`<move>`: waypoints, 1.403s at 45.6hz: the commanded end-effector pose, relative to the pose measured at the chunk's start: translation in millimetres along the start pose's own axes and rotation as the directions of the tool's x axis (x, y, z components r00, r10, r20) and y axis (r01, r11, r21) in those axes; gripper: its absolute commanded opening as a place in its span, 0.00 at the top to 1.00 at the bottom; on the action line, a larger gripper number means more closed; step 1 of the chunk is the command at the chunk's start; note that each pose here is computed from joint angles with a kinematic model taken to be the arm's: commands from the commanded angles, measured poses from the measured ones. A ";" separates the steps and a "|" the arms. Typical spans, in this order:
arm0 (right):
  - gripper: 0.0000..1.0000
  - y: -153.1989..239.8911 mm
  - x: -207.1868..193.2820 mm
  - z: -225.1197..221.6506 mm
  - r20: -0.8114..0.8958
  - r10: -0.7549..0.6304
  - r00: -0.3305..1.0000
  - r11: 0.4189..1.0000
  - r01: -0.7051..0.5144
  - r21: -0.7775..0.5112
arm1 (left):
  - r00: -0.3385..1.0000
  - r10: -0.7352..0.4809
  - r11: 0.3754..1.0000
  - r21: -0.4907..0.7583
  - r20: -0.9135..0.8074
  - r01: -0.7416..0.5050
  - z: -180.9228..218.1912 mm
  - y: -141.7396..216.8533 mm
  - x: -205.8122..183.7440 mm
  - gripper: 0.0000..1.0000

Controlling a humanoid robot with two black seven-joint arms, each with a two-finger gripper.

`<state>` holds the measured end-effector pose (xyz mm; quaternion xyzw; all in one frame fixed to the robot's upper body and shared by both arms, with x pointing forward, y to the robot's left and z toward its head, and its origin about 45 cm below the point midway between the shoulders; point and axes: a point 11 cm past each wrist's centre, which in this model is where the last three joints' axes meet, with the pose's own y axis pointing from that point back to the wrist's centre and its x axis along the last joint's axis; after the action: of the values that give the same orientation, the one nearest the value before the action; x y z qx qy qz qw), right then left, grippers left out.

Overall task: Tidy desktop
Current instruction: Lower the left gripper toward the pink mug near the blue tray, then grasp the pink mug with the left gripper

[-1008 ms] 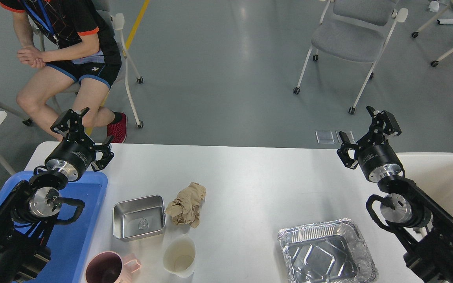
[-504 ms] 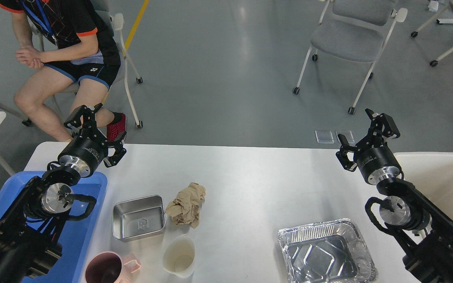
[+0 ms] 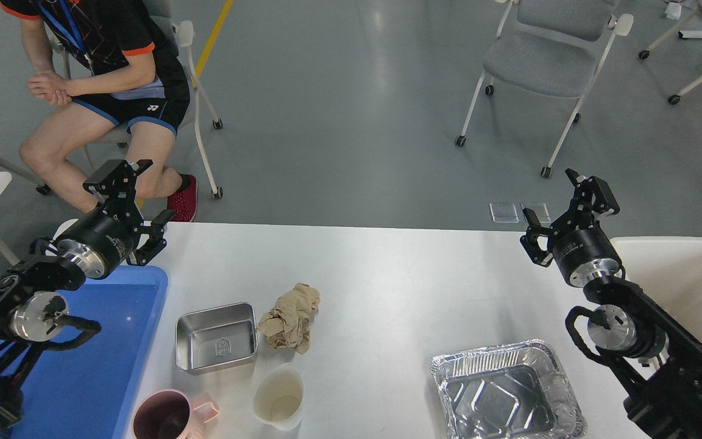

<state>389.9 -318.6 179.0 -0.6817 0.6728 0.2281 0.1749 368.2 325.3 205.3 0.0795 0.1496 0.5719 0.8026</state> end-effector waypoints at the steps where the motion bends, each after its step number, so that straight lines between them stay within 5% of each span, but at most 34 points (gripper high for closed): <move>1: 0.00 -0.3 -0.4 0.7 0.000 0.000 1.000 1.000 0.000 -0.002 | 0.986 -0.033 0.994 0.106 0.163 0.016 -1.9 26.2 10.6 0.03; 9: 0.00 -0.4 -0.9 0.3 0.001 -0.002 1.000 1.000 0.002 0.000 | 0.934 -0.124 0.960 0.278 0.335 0.028 -8.7 69.4 13.5 0.03; 18: 0.00 0.0 -1.1 2.4 0.005 -0.001 1.000 1.000 0.001 -0.003 | 0.869 -0.204 0.850 0.522 0.451 -0.071 -16.8 121.5 40.2 0.03; 38: 0.00 -1.3 -7.1 7.1 0.020 -0.009 1.000 1.000 0.009 -0.006 | 0.792 -0.324 0.680 0.710 0.517 -0.185 15.6 212.5 90.5 0.04; 49: 0.00 -0.6 -7.8 11.1 0.027 -0.008 1.000 1.000 0.008 -0.011 | 0.820 -0.342 0.686 0.718 0.459 -0.116 -18.8 192.5 73.6 0.04; 64: 0.00 -1.0 -7.8 11.4 0.024 -0.008 1.000 1.000 0.008 -0.011 | 0.753 -0.539 0.652 0.753 0.378 0.089 -83.6 156.6 11.4 0.04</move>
<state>389.7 -304.2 173.5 -0.6826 0.6654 0.2413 0.1817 213.8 397.4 187.3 0.5048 0.1207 0.2961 0.8019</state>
